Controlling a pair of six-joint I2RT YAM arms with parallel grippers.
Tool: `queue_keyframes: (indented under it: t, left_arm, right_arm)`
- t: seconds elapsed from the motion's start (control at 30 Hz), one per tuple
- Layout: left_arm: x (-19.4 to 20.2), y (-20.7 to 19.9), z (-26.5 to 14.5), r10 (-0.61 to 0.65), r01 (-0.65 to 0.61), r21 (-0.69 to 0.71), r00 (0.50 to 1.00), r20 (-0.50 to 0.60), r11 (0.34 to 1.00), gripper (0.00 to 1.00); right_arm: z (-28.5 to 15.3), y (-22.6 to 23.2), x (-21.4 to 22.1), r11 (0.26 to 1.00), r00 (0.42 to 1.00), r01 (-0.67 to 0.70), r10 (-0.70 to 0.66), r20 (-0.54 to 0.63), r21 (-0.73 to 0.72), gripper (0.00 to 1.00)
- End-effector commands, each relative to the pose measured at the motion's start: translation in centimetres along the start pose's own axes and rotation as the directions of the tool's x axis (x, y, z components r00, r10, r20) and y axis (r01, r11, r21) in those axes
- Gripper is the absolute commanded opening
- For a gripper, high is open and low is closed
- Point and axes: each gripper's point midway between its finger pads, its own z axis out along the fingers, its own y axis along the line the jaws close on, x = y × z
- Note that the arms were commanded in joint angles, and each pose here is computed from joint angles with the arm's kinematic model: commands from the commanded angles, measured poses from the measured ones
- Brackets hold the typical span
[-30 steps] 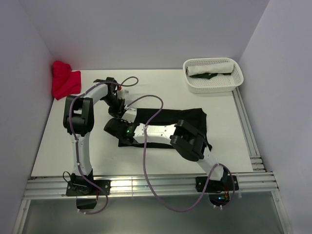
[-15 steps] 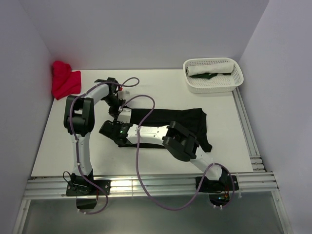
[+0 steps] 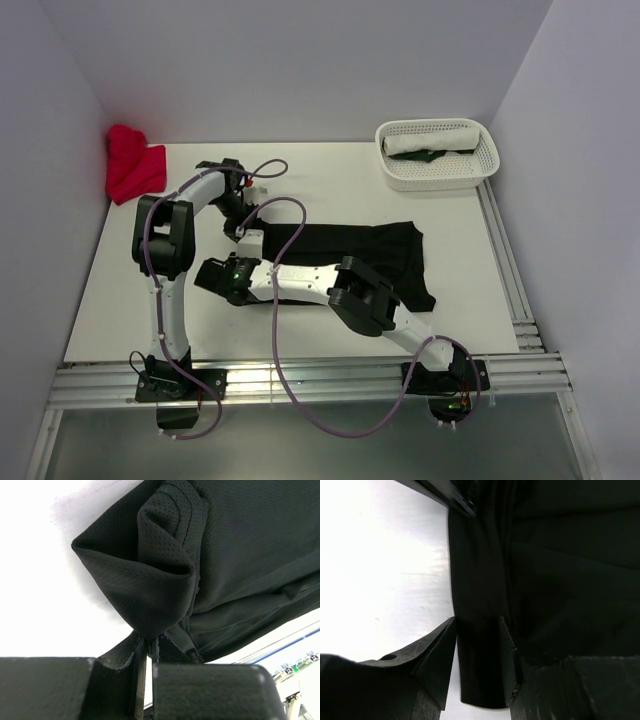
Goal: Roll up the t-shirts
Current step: Roll the tshirt
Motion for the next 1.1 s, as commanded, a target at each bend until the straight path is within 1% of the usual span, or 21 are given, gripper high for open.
queue_keyframes:
  t: [0.0,0.2,0.37,0.5,0.53,0.57,0.6,0.63,0.7,0.73,0.77,0.83,0.87,0.9,0.93,0.97,1.03,1.07]
  left_arm:
    - [-0.9,-0.1,-0.6,0.027,-0.027,-0.014,0.999,0.022,1.0,0.06]
    - [-1.1,-0.1,-0.3,0.021,-0.021,-0.01,1.0,0.017,1.0,0.06]
    - [-1.2,-0.1,-0.3,0.025,-0.025,-0.01,1.0,0.017,1.0,0.09]
    - [-1.1,-0.1,-0.3,0.026,-0.026,-0.008,1.0,0.007,1.0,0.12]
    - [-1.2,-0.1,-0.3,0.03,-0.03,-0.008,0.999,0.01,1.0,0.13]
    - [-1.2,-0.2,-0.3,0.032,-0.032,-0.006,0.999,0.007,0.999,0.15]
    - [-1.2,-0.2,-0.4,0.035,-0.035,-0.005,0.999,0.005,0.999,0.16]
    - [-1.4,-0.4,-0.6,0.042,-0.042,0.002,0.999,0.01,0.999,0.18]
    - [-1.5,-0.6,-0.9,0.051,-0.051,0.013,0.999,0.017,0.999,0.26]
    - [-1.9,-1.0,-1.4,0.064,-0.065,0.029,0.997,0.031,0.997,0.3]
    - [-2.1,-1.3,-1.7,0.07,-0.071,0.041,0.997,0.038,0.997,0.4]
    - [-2.8,-1.8,-2.8,0.088,-0.093,0.064,0.994,0.068,0.994,0.48]
    - [-3.0,-2.3,-3.2,0.094,-0.101,0.09,0.993,0.078,0.991,0.54]
    - [-3.2,-2.7,-3.4,0.099,-0.108,0.107,0.991,0.084,0.988,0.56]
    - [-3.8,-3.0,-4.2,0.117,-0.129,0.117,0.987,0.107,0.985,0.58]
    - [-3.7,-3.5,-4.7,0.116,-0.132,0.153,0.987,0.108,0.979,0.61]
    - [-4.2,-4.0,-5.8,0.14,-0.163,0.174,0.981,0.135,0.971,0.63]
    - [-4.0,-4.2,-6.1,0.141,-0.166,0.193,0.981,0.136,0.967,0.65]
  right_arm:
    - [-0.3,-2.2,1.5,0.993,0.998,0.067,-0.067,-0.004,0.101,0.47]
    - [0.0,-2.0,2.6,0.992,0.995,0.094,-0.092,-0.031,0.088,0.48]
    - [0.7,-1.5,3.6,0.991,0.992,0.111,-0.107,-0.062,0.074,0.47]
    - [0.9,-1.3,4.1,0.992,0.99,0.111,-0.106,-0.09,0.056,0.34]
    - [1.1,-1.6,4.4,0.992,0.989,0.116,-0.11,-0.099,0.058,0.27]
    - [1.1,-1.7,4.3,0.992,0.989,0.11,-0.104,-0.103,0.055,0.23]
    - [0.9,-1.2,4.0,0.995,0.991,0.093,-0.089,-0.097,0.033,0.21]
    - [1.1,-1.7,4.4,0.995,0.99,0.094,-0.09,-0.113,0.034,0.15]
    - [0.8,-1.5,4.3,0.998,0.991,0.061,-0.061,-0.116,-0.003,0.09]
    - [0.7,-1.4,4.5,0.999,0.99,0.04,-0.044,-0.137,-0.031,0.08]
    - [0.6,-1.2,4.5,0.998,0.989,0.015,-0.023,-0.145,-0.057,0.08]
    - [0.3,-0.6,4.3,0.986,0.987,-0.075,0.051,-0.154,-0.152,0.07]
    - [0.2,-0.3,4.5,0.974,0.977,-0.121,0.084,-0.194,-0.19,0.07]
    - [-0.7,1.6,2.8,0.936,0.969,-0.208,0.157,-0.193,-0.283,0.07]
    - [0.0,0.2,3.9,0.935,0.963,-0.22,0.162,-0.215,-0.279,0.06]
    - [0.0,0.3,3.7,0.915,0.949,-0.269,0.197,-0.248,-0.301,0.06]
    - [-0.3,0.4,3.3,0.87,0.929,-0.341,0.255,-0.267,-0.355,0.06]
    - [-0.1,0.2,3.0,0.847,0.911,-0.391,0.298,-0.286,-0.36,0.05]
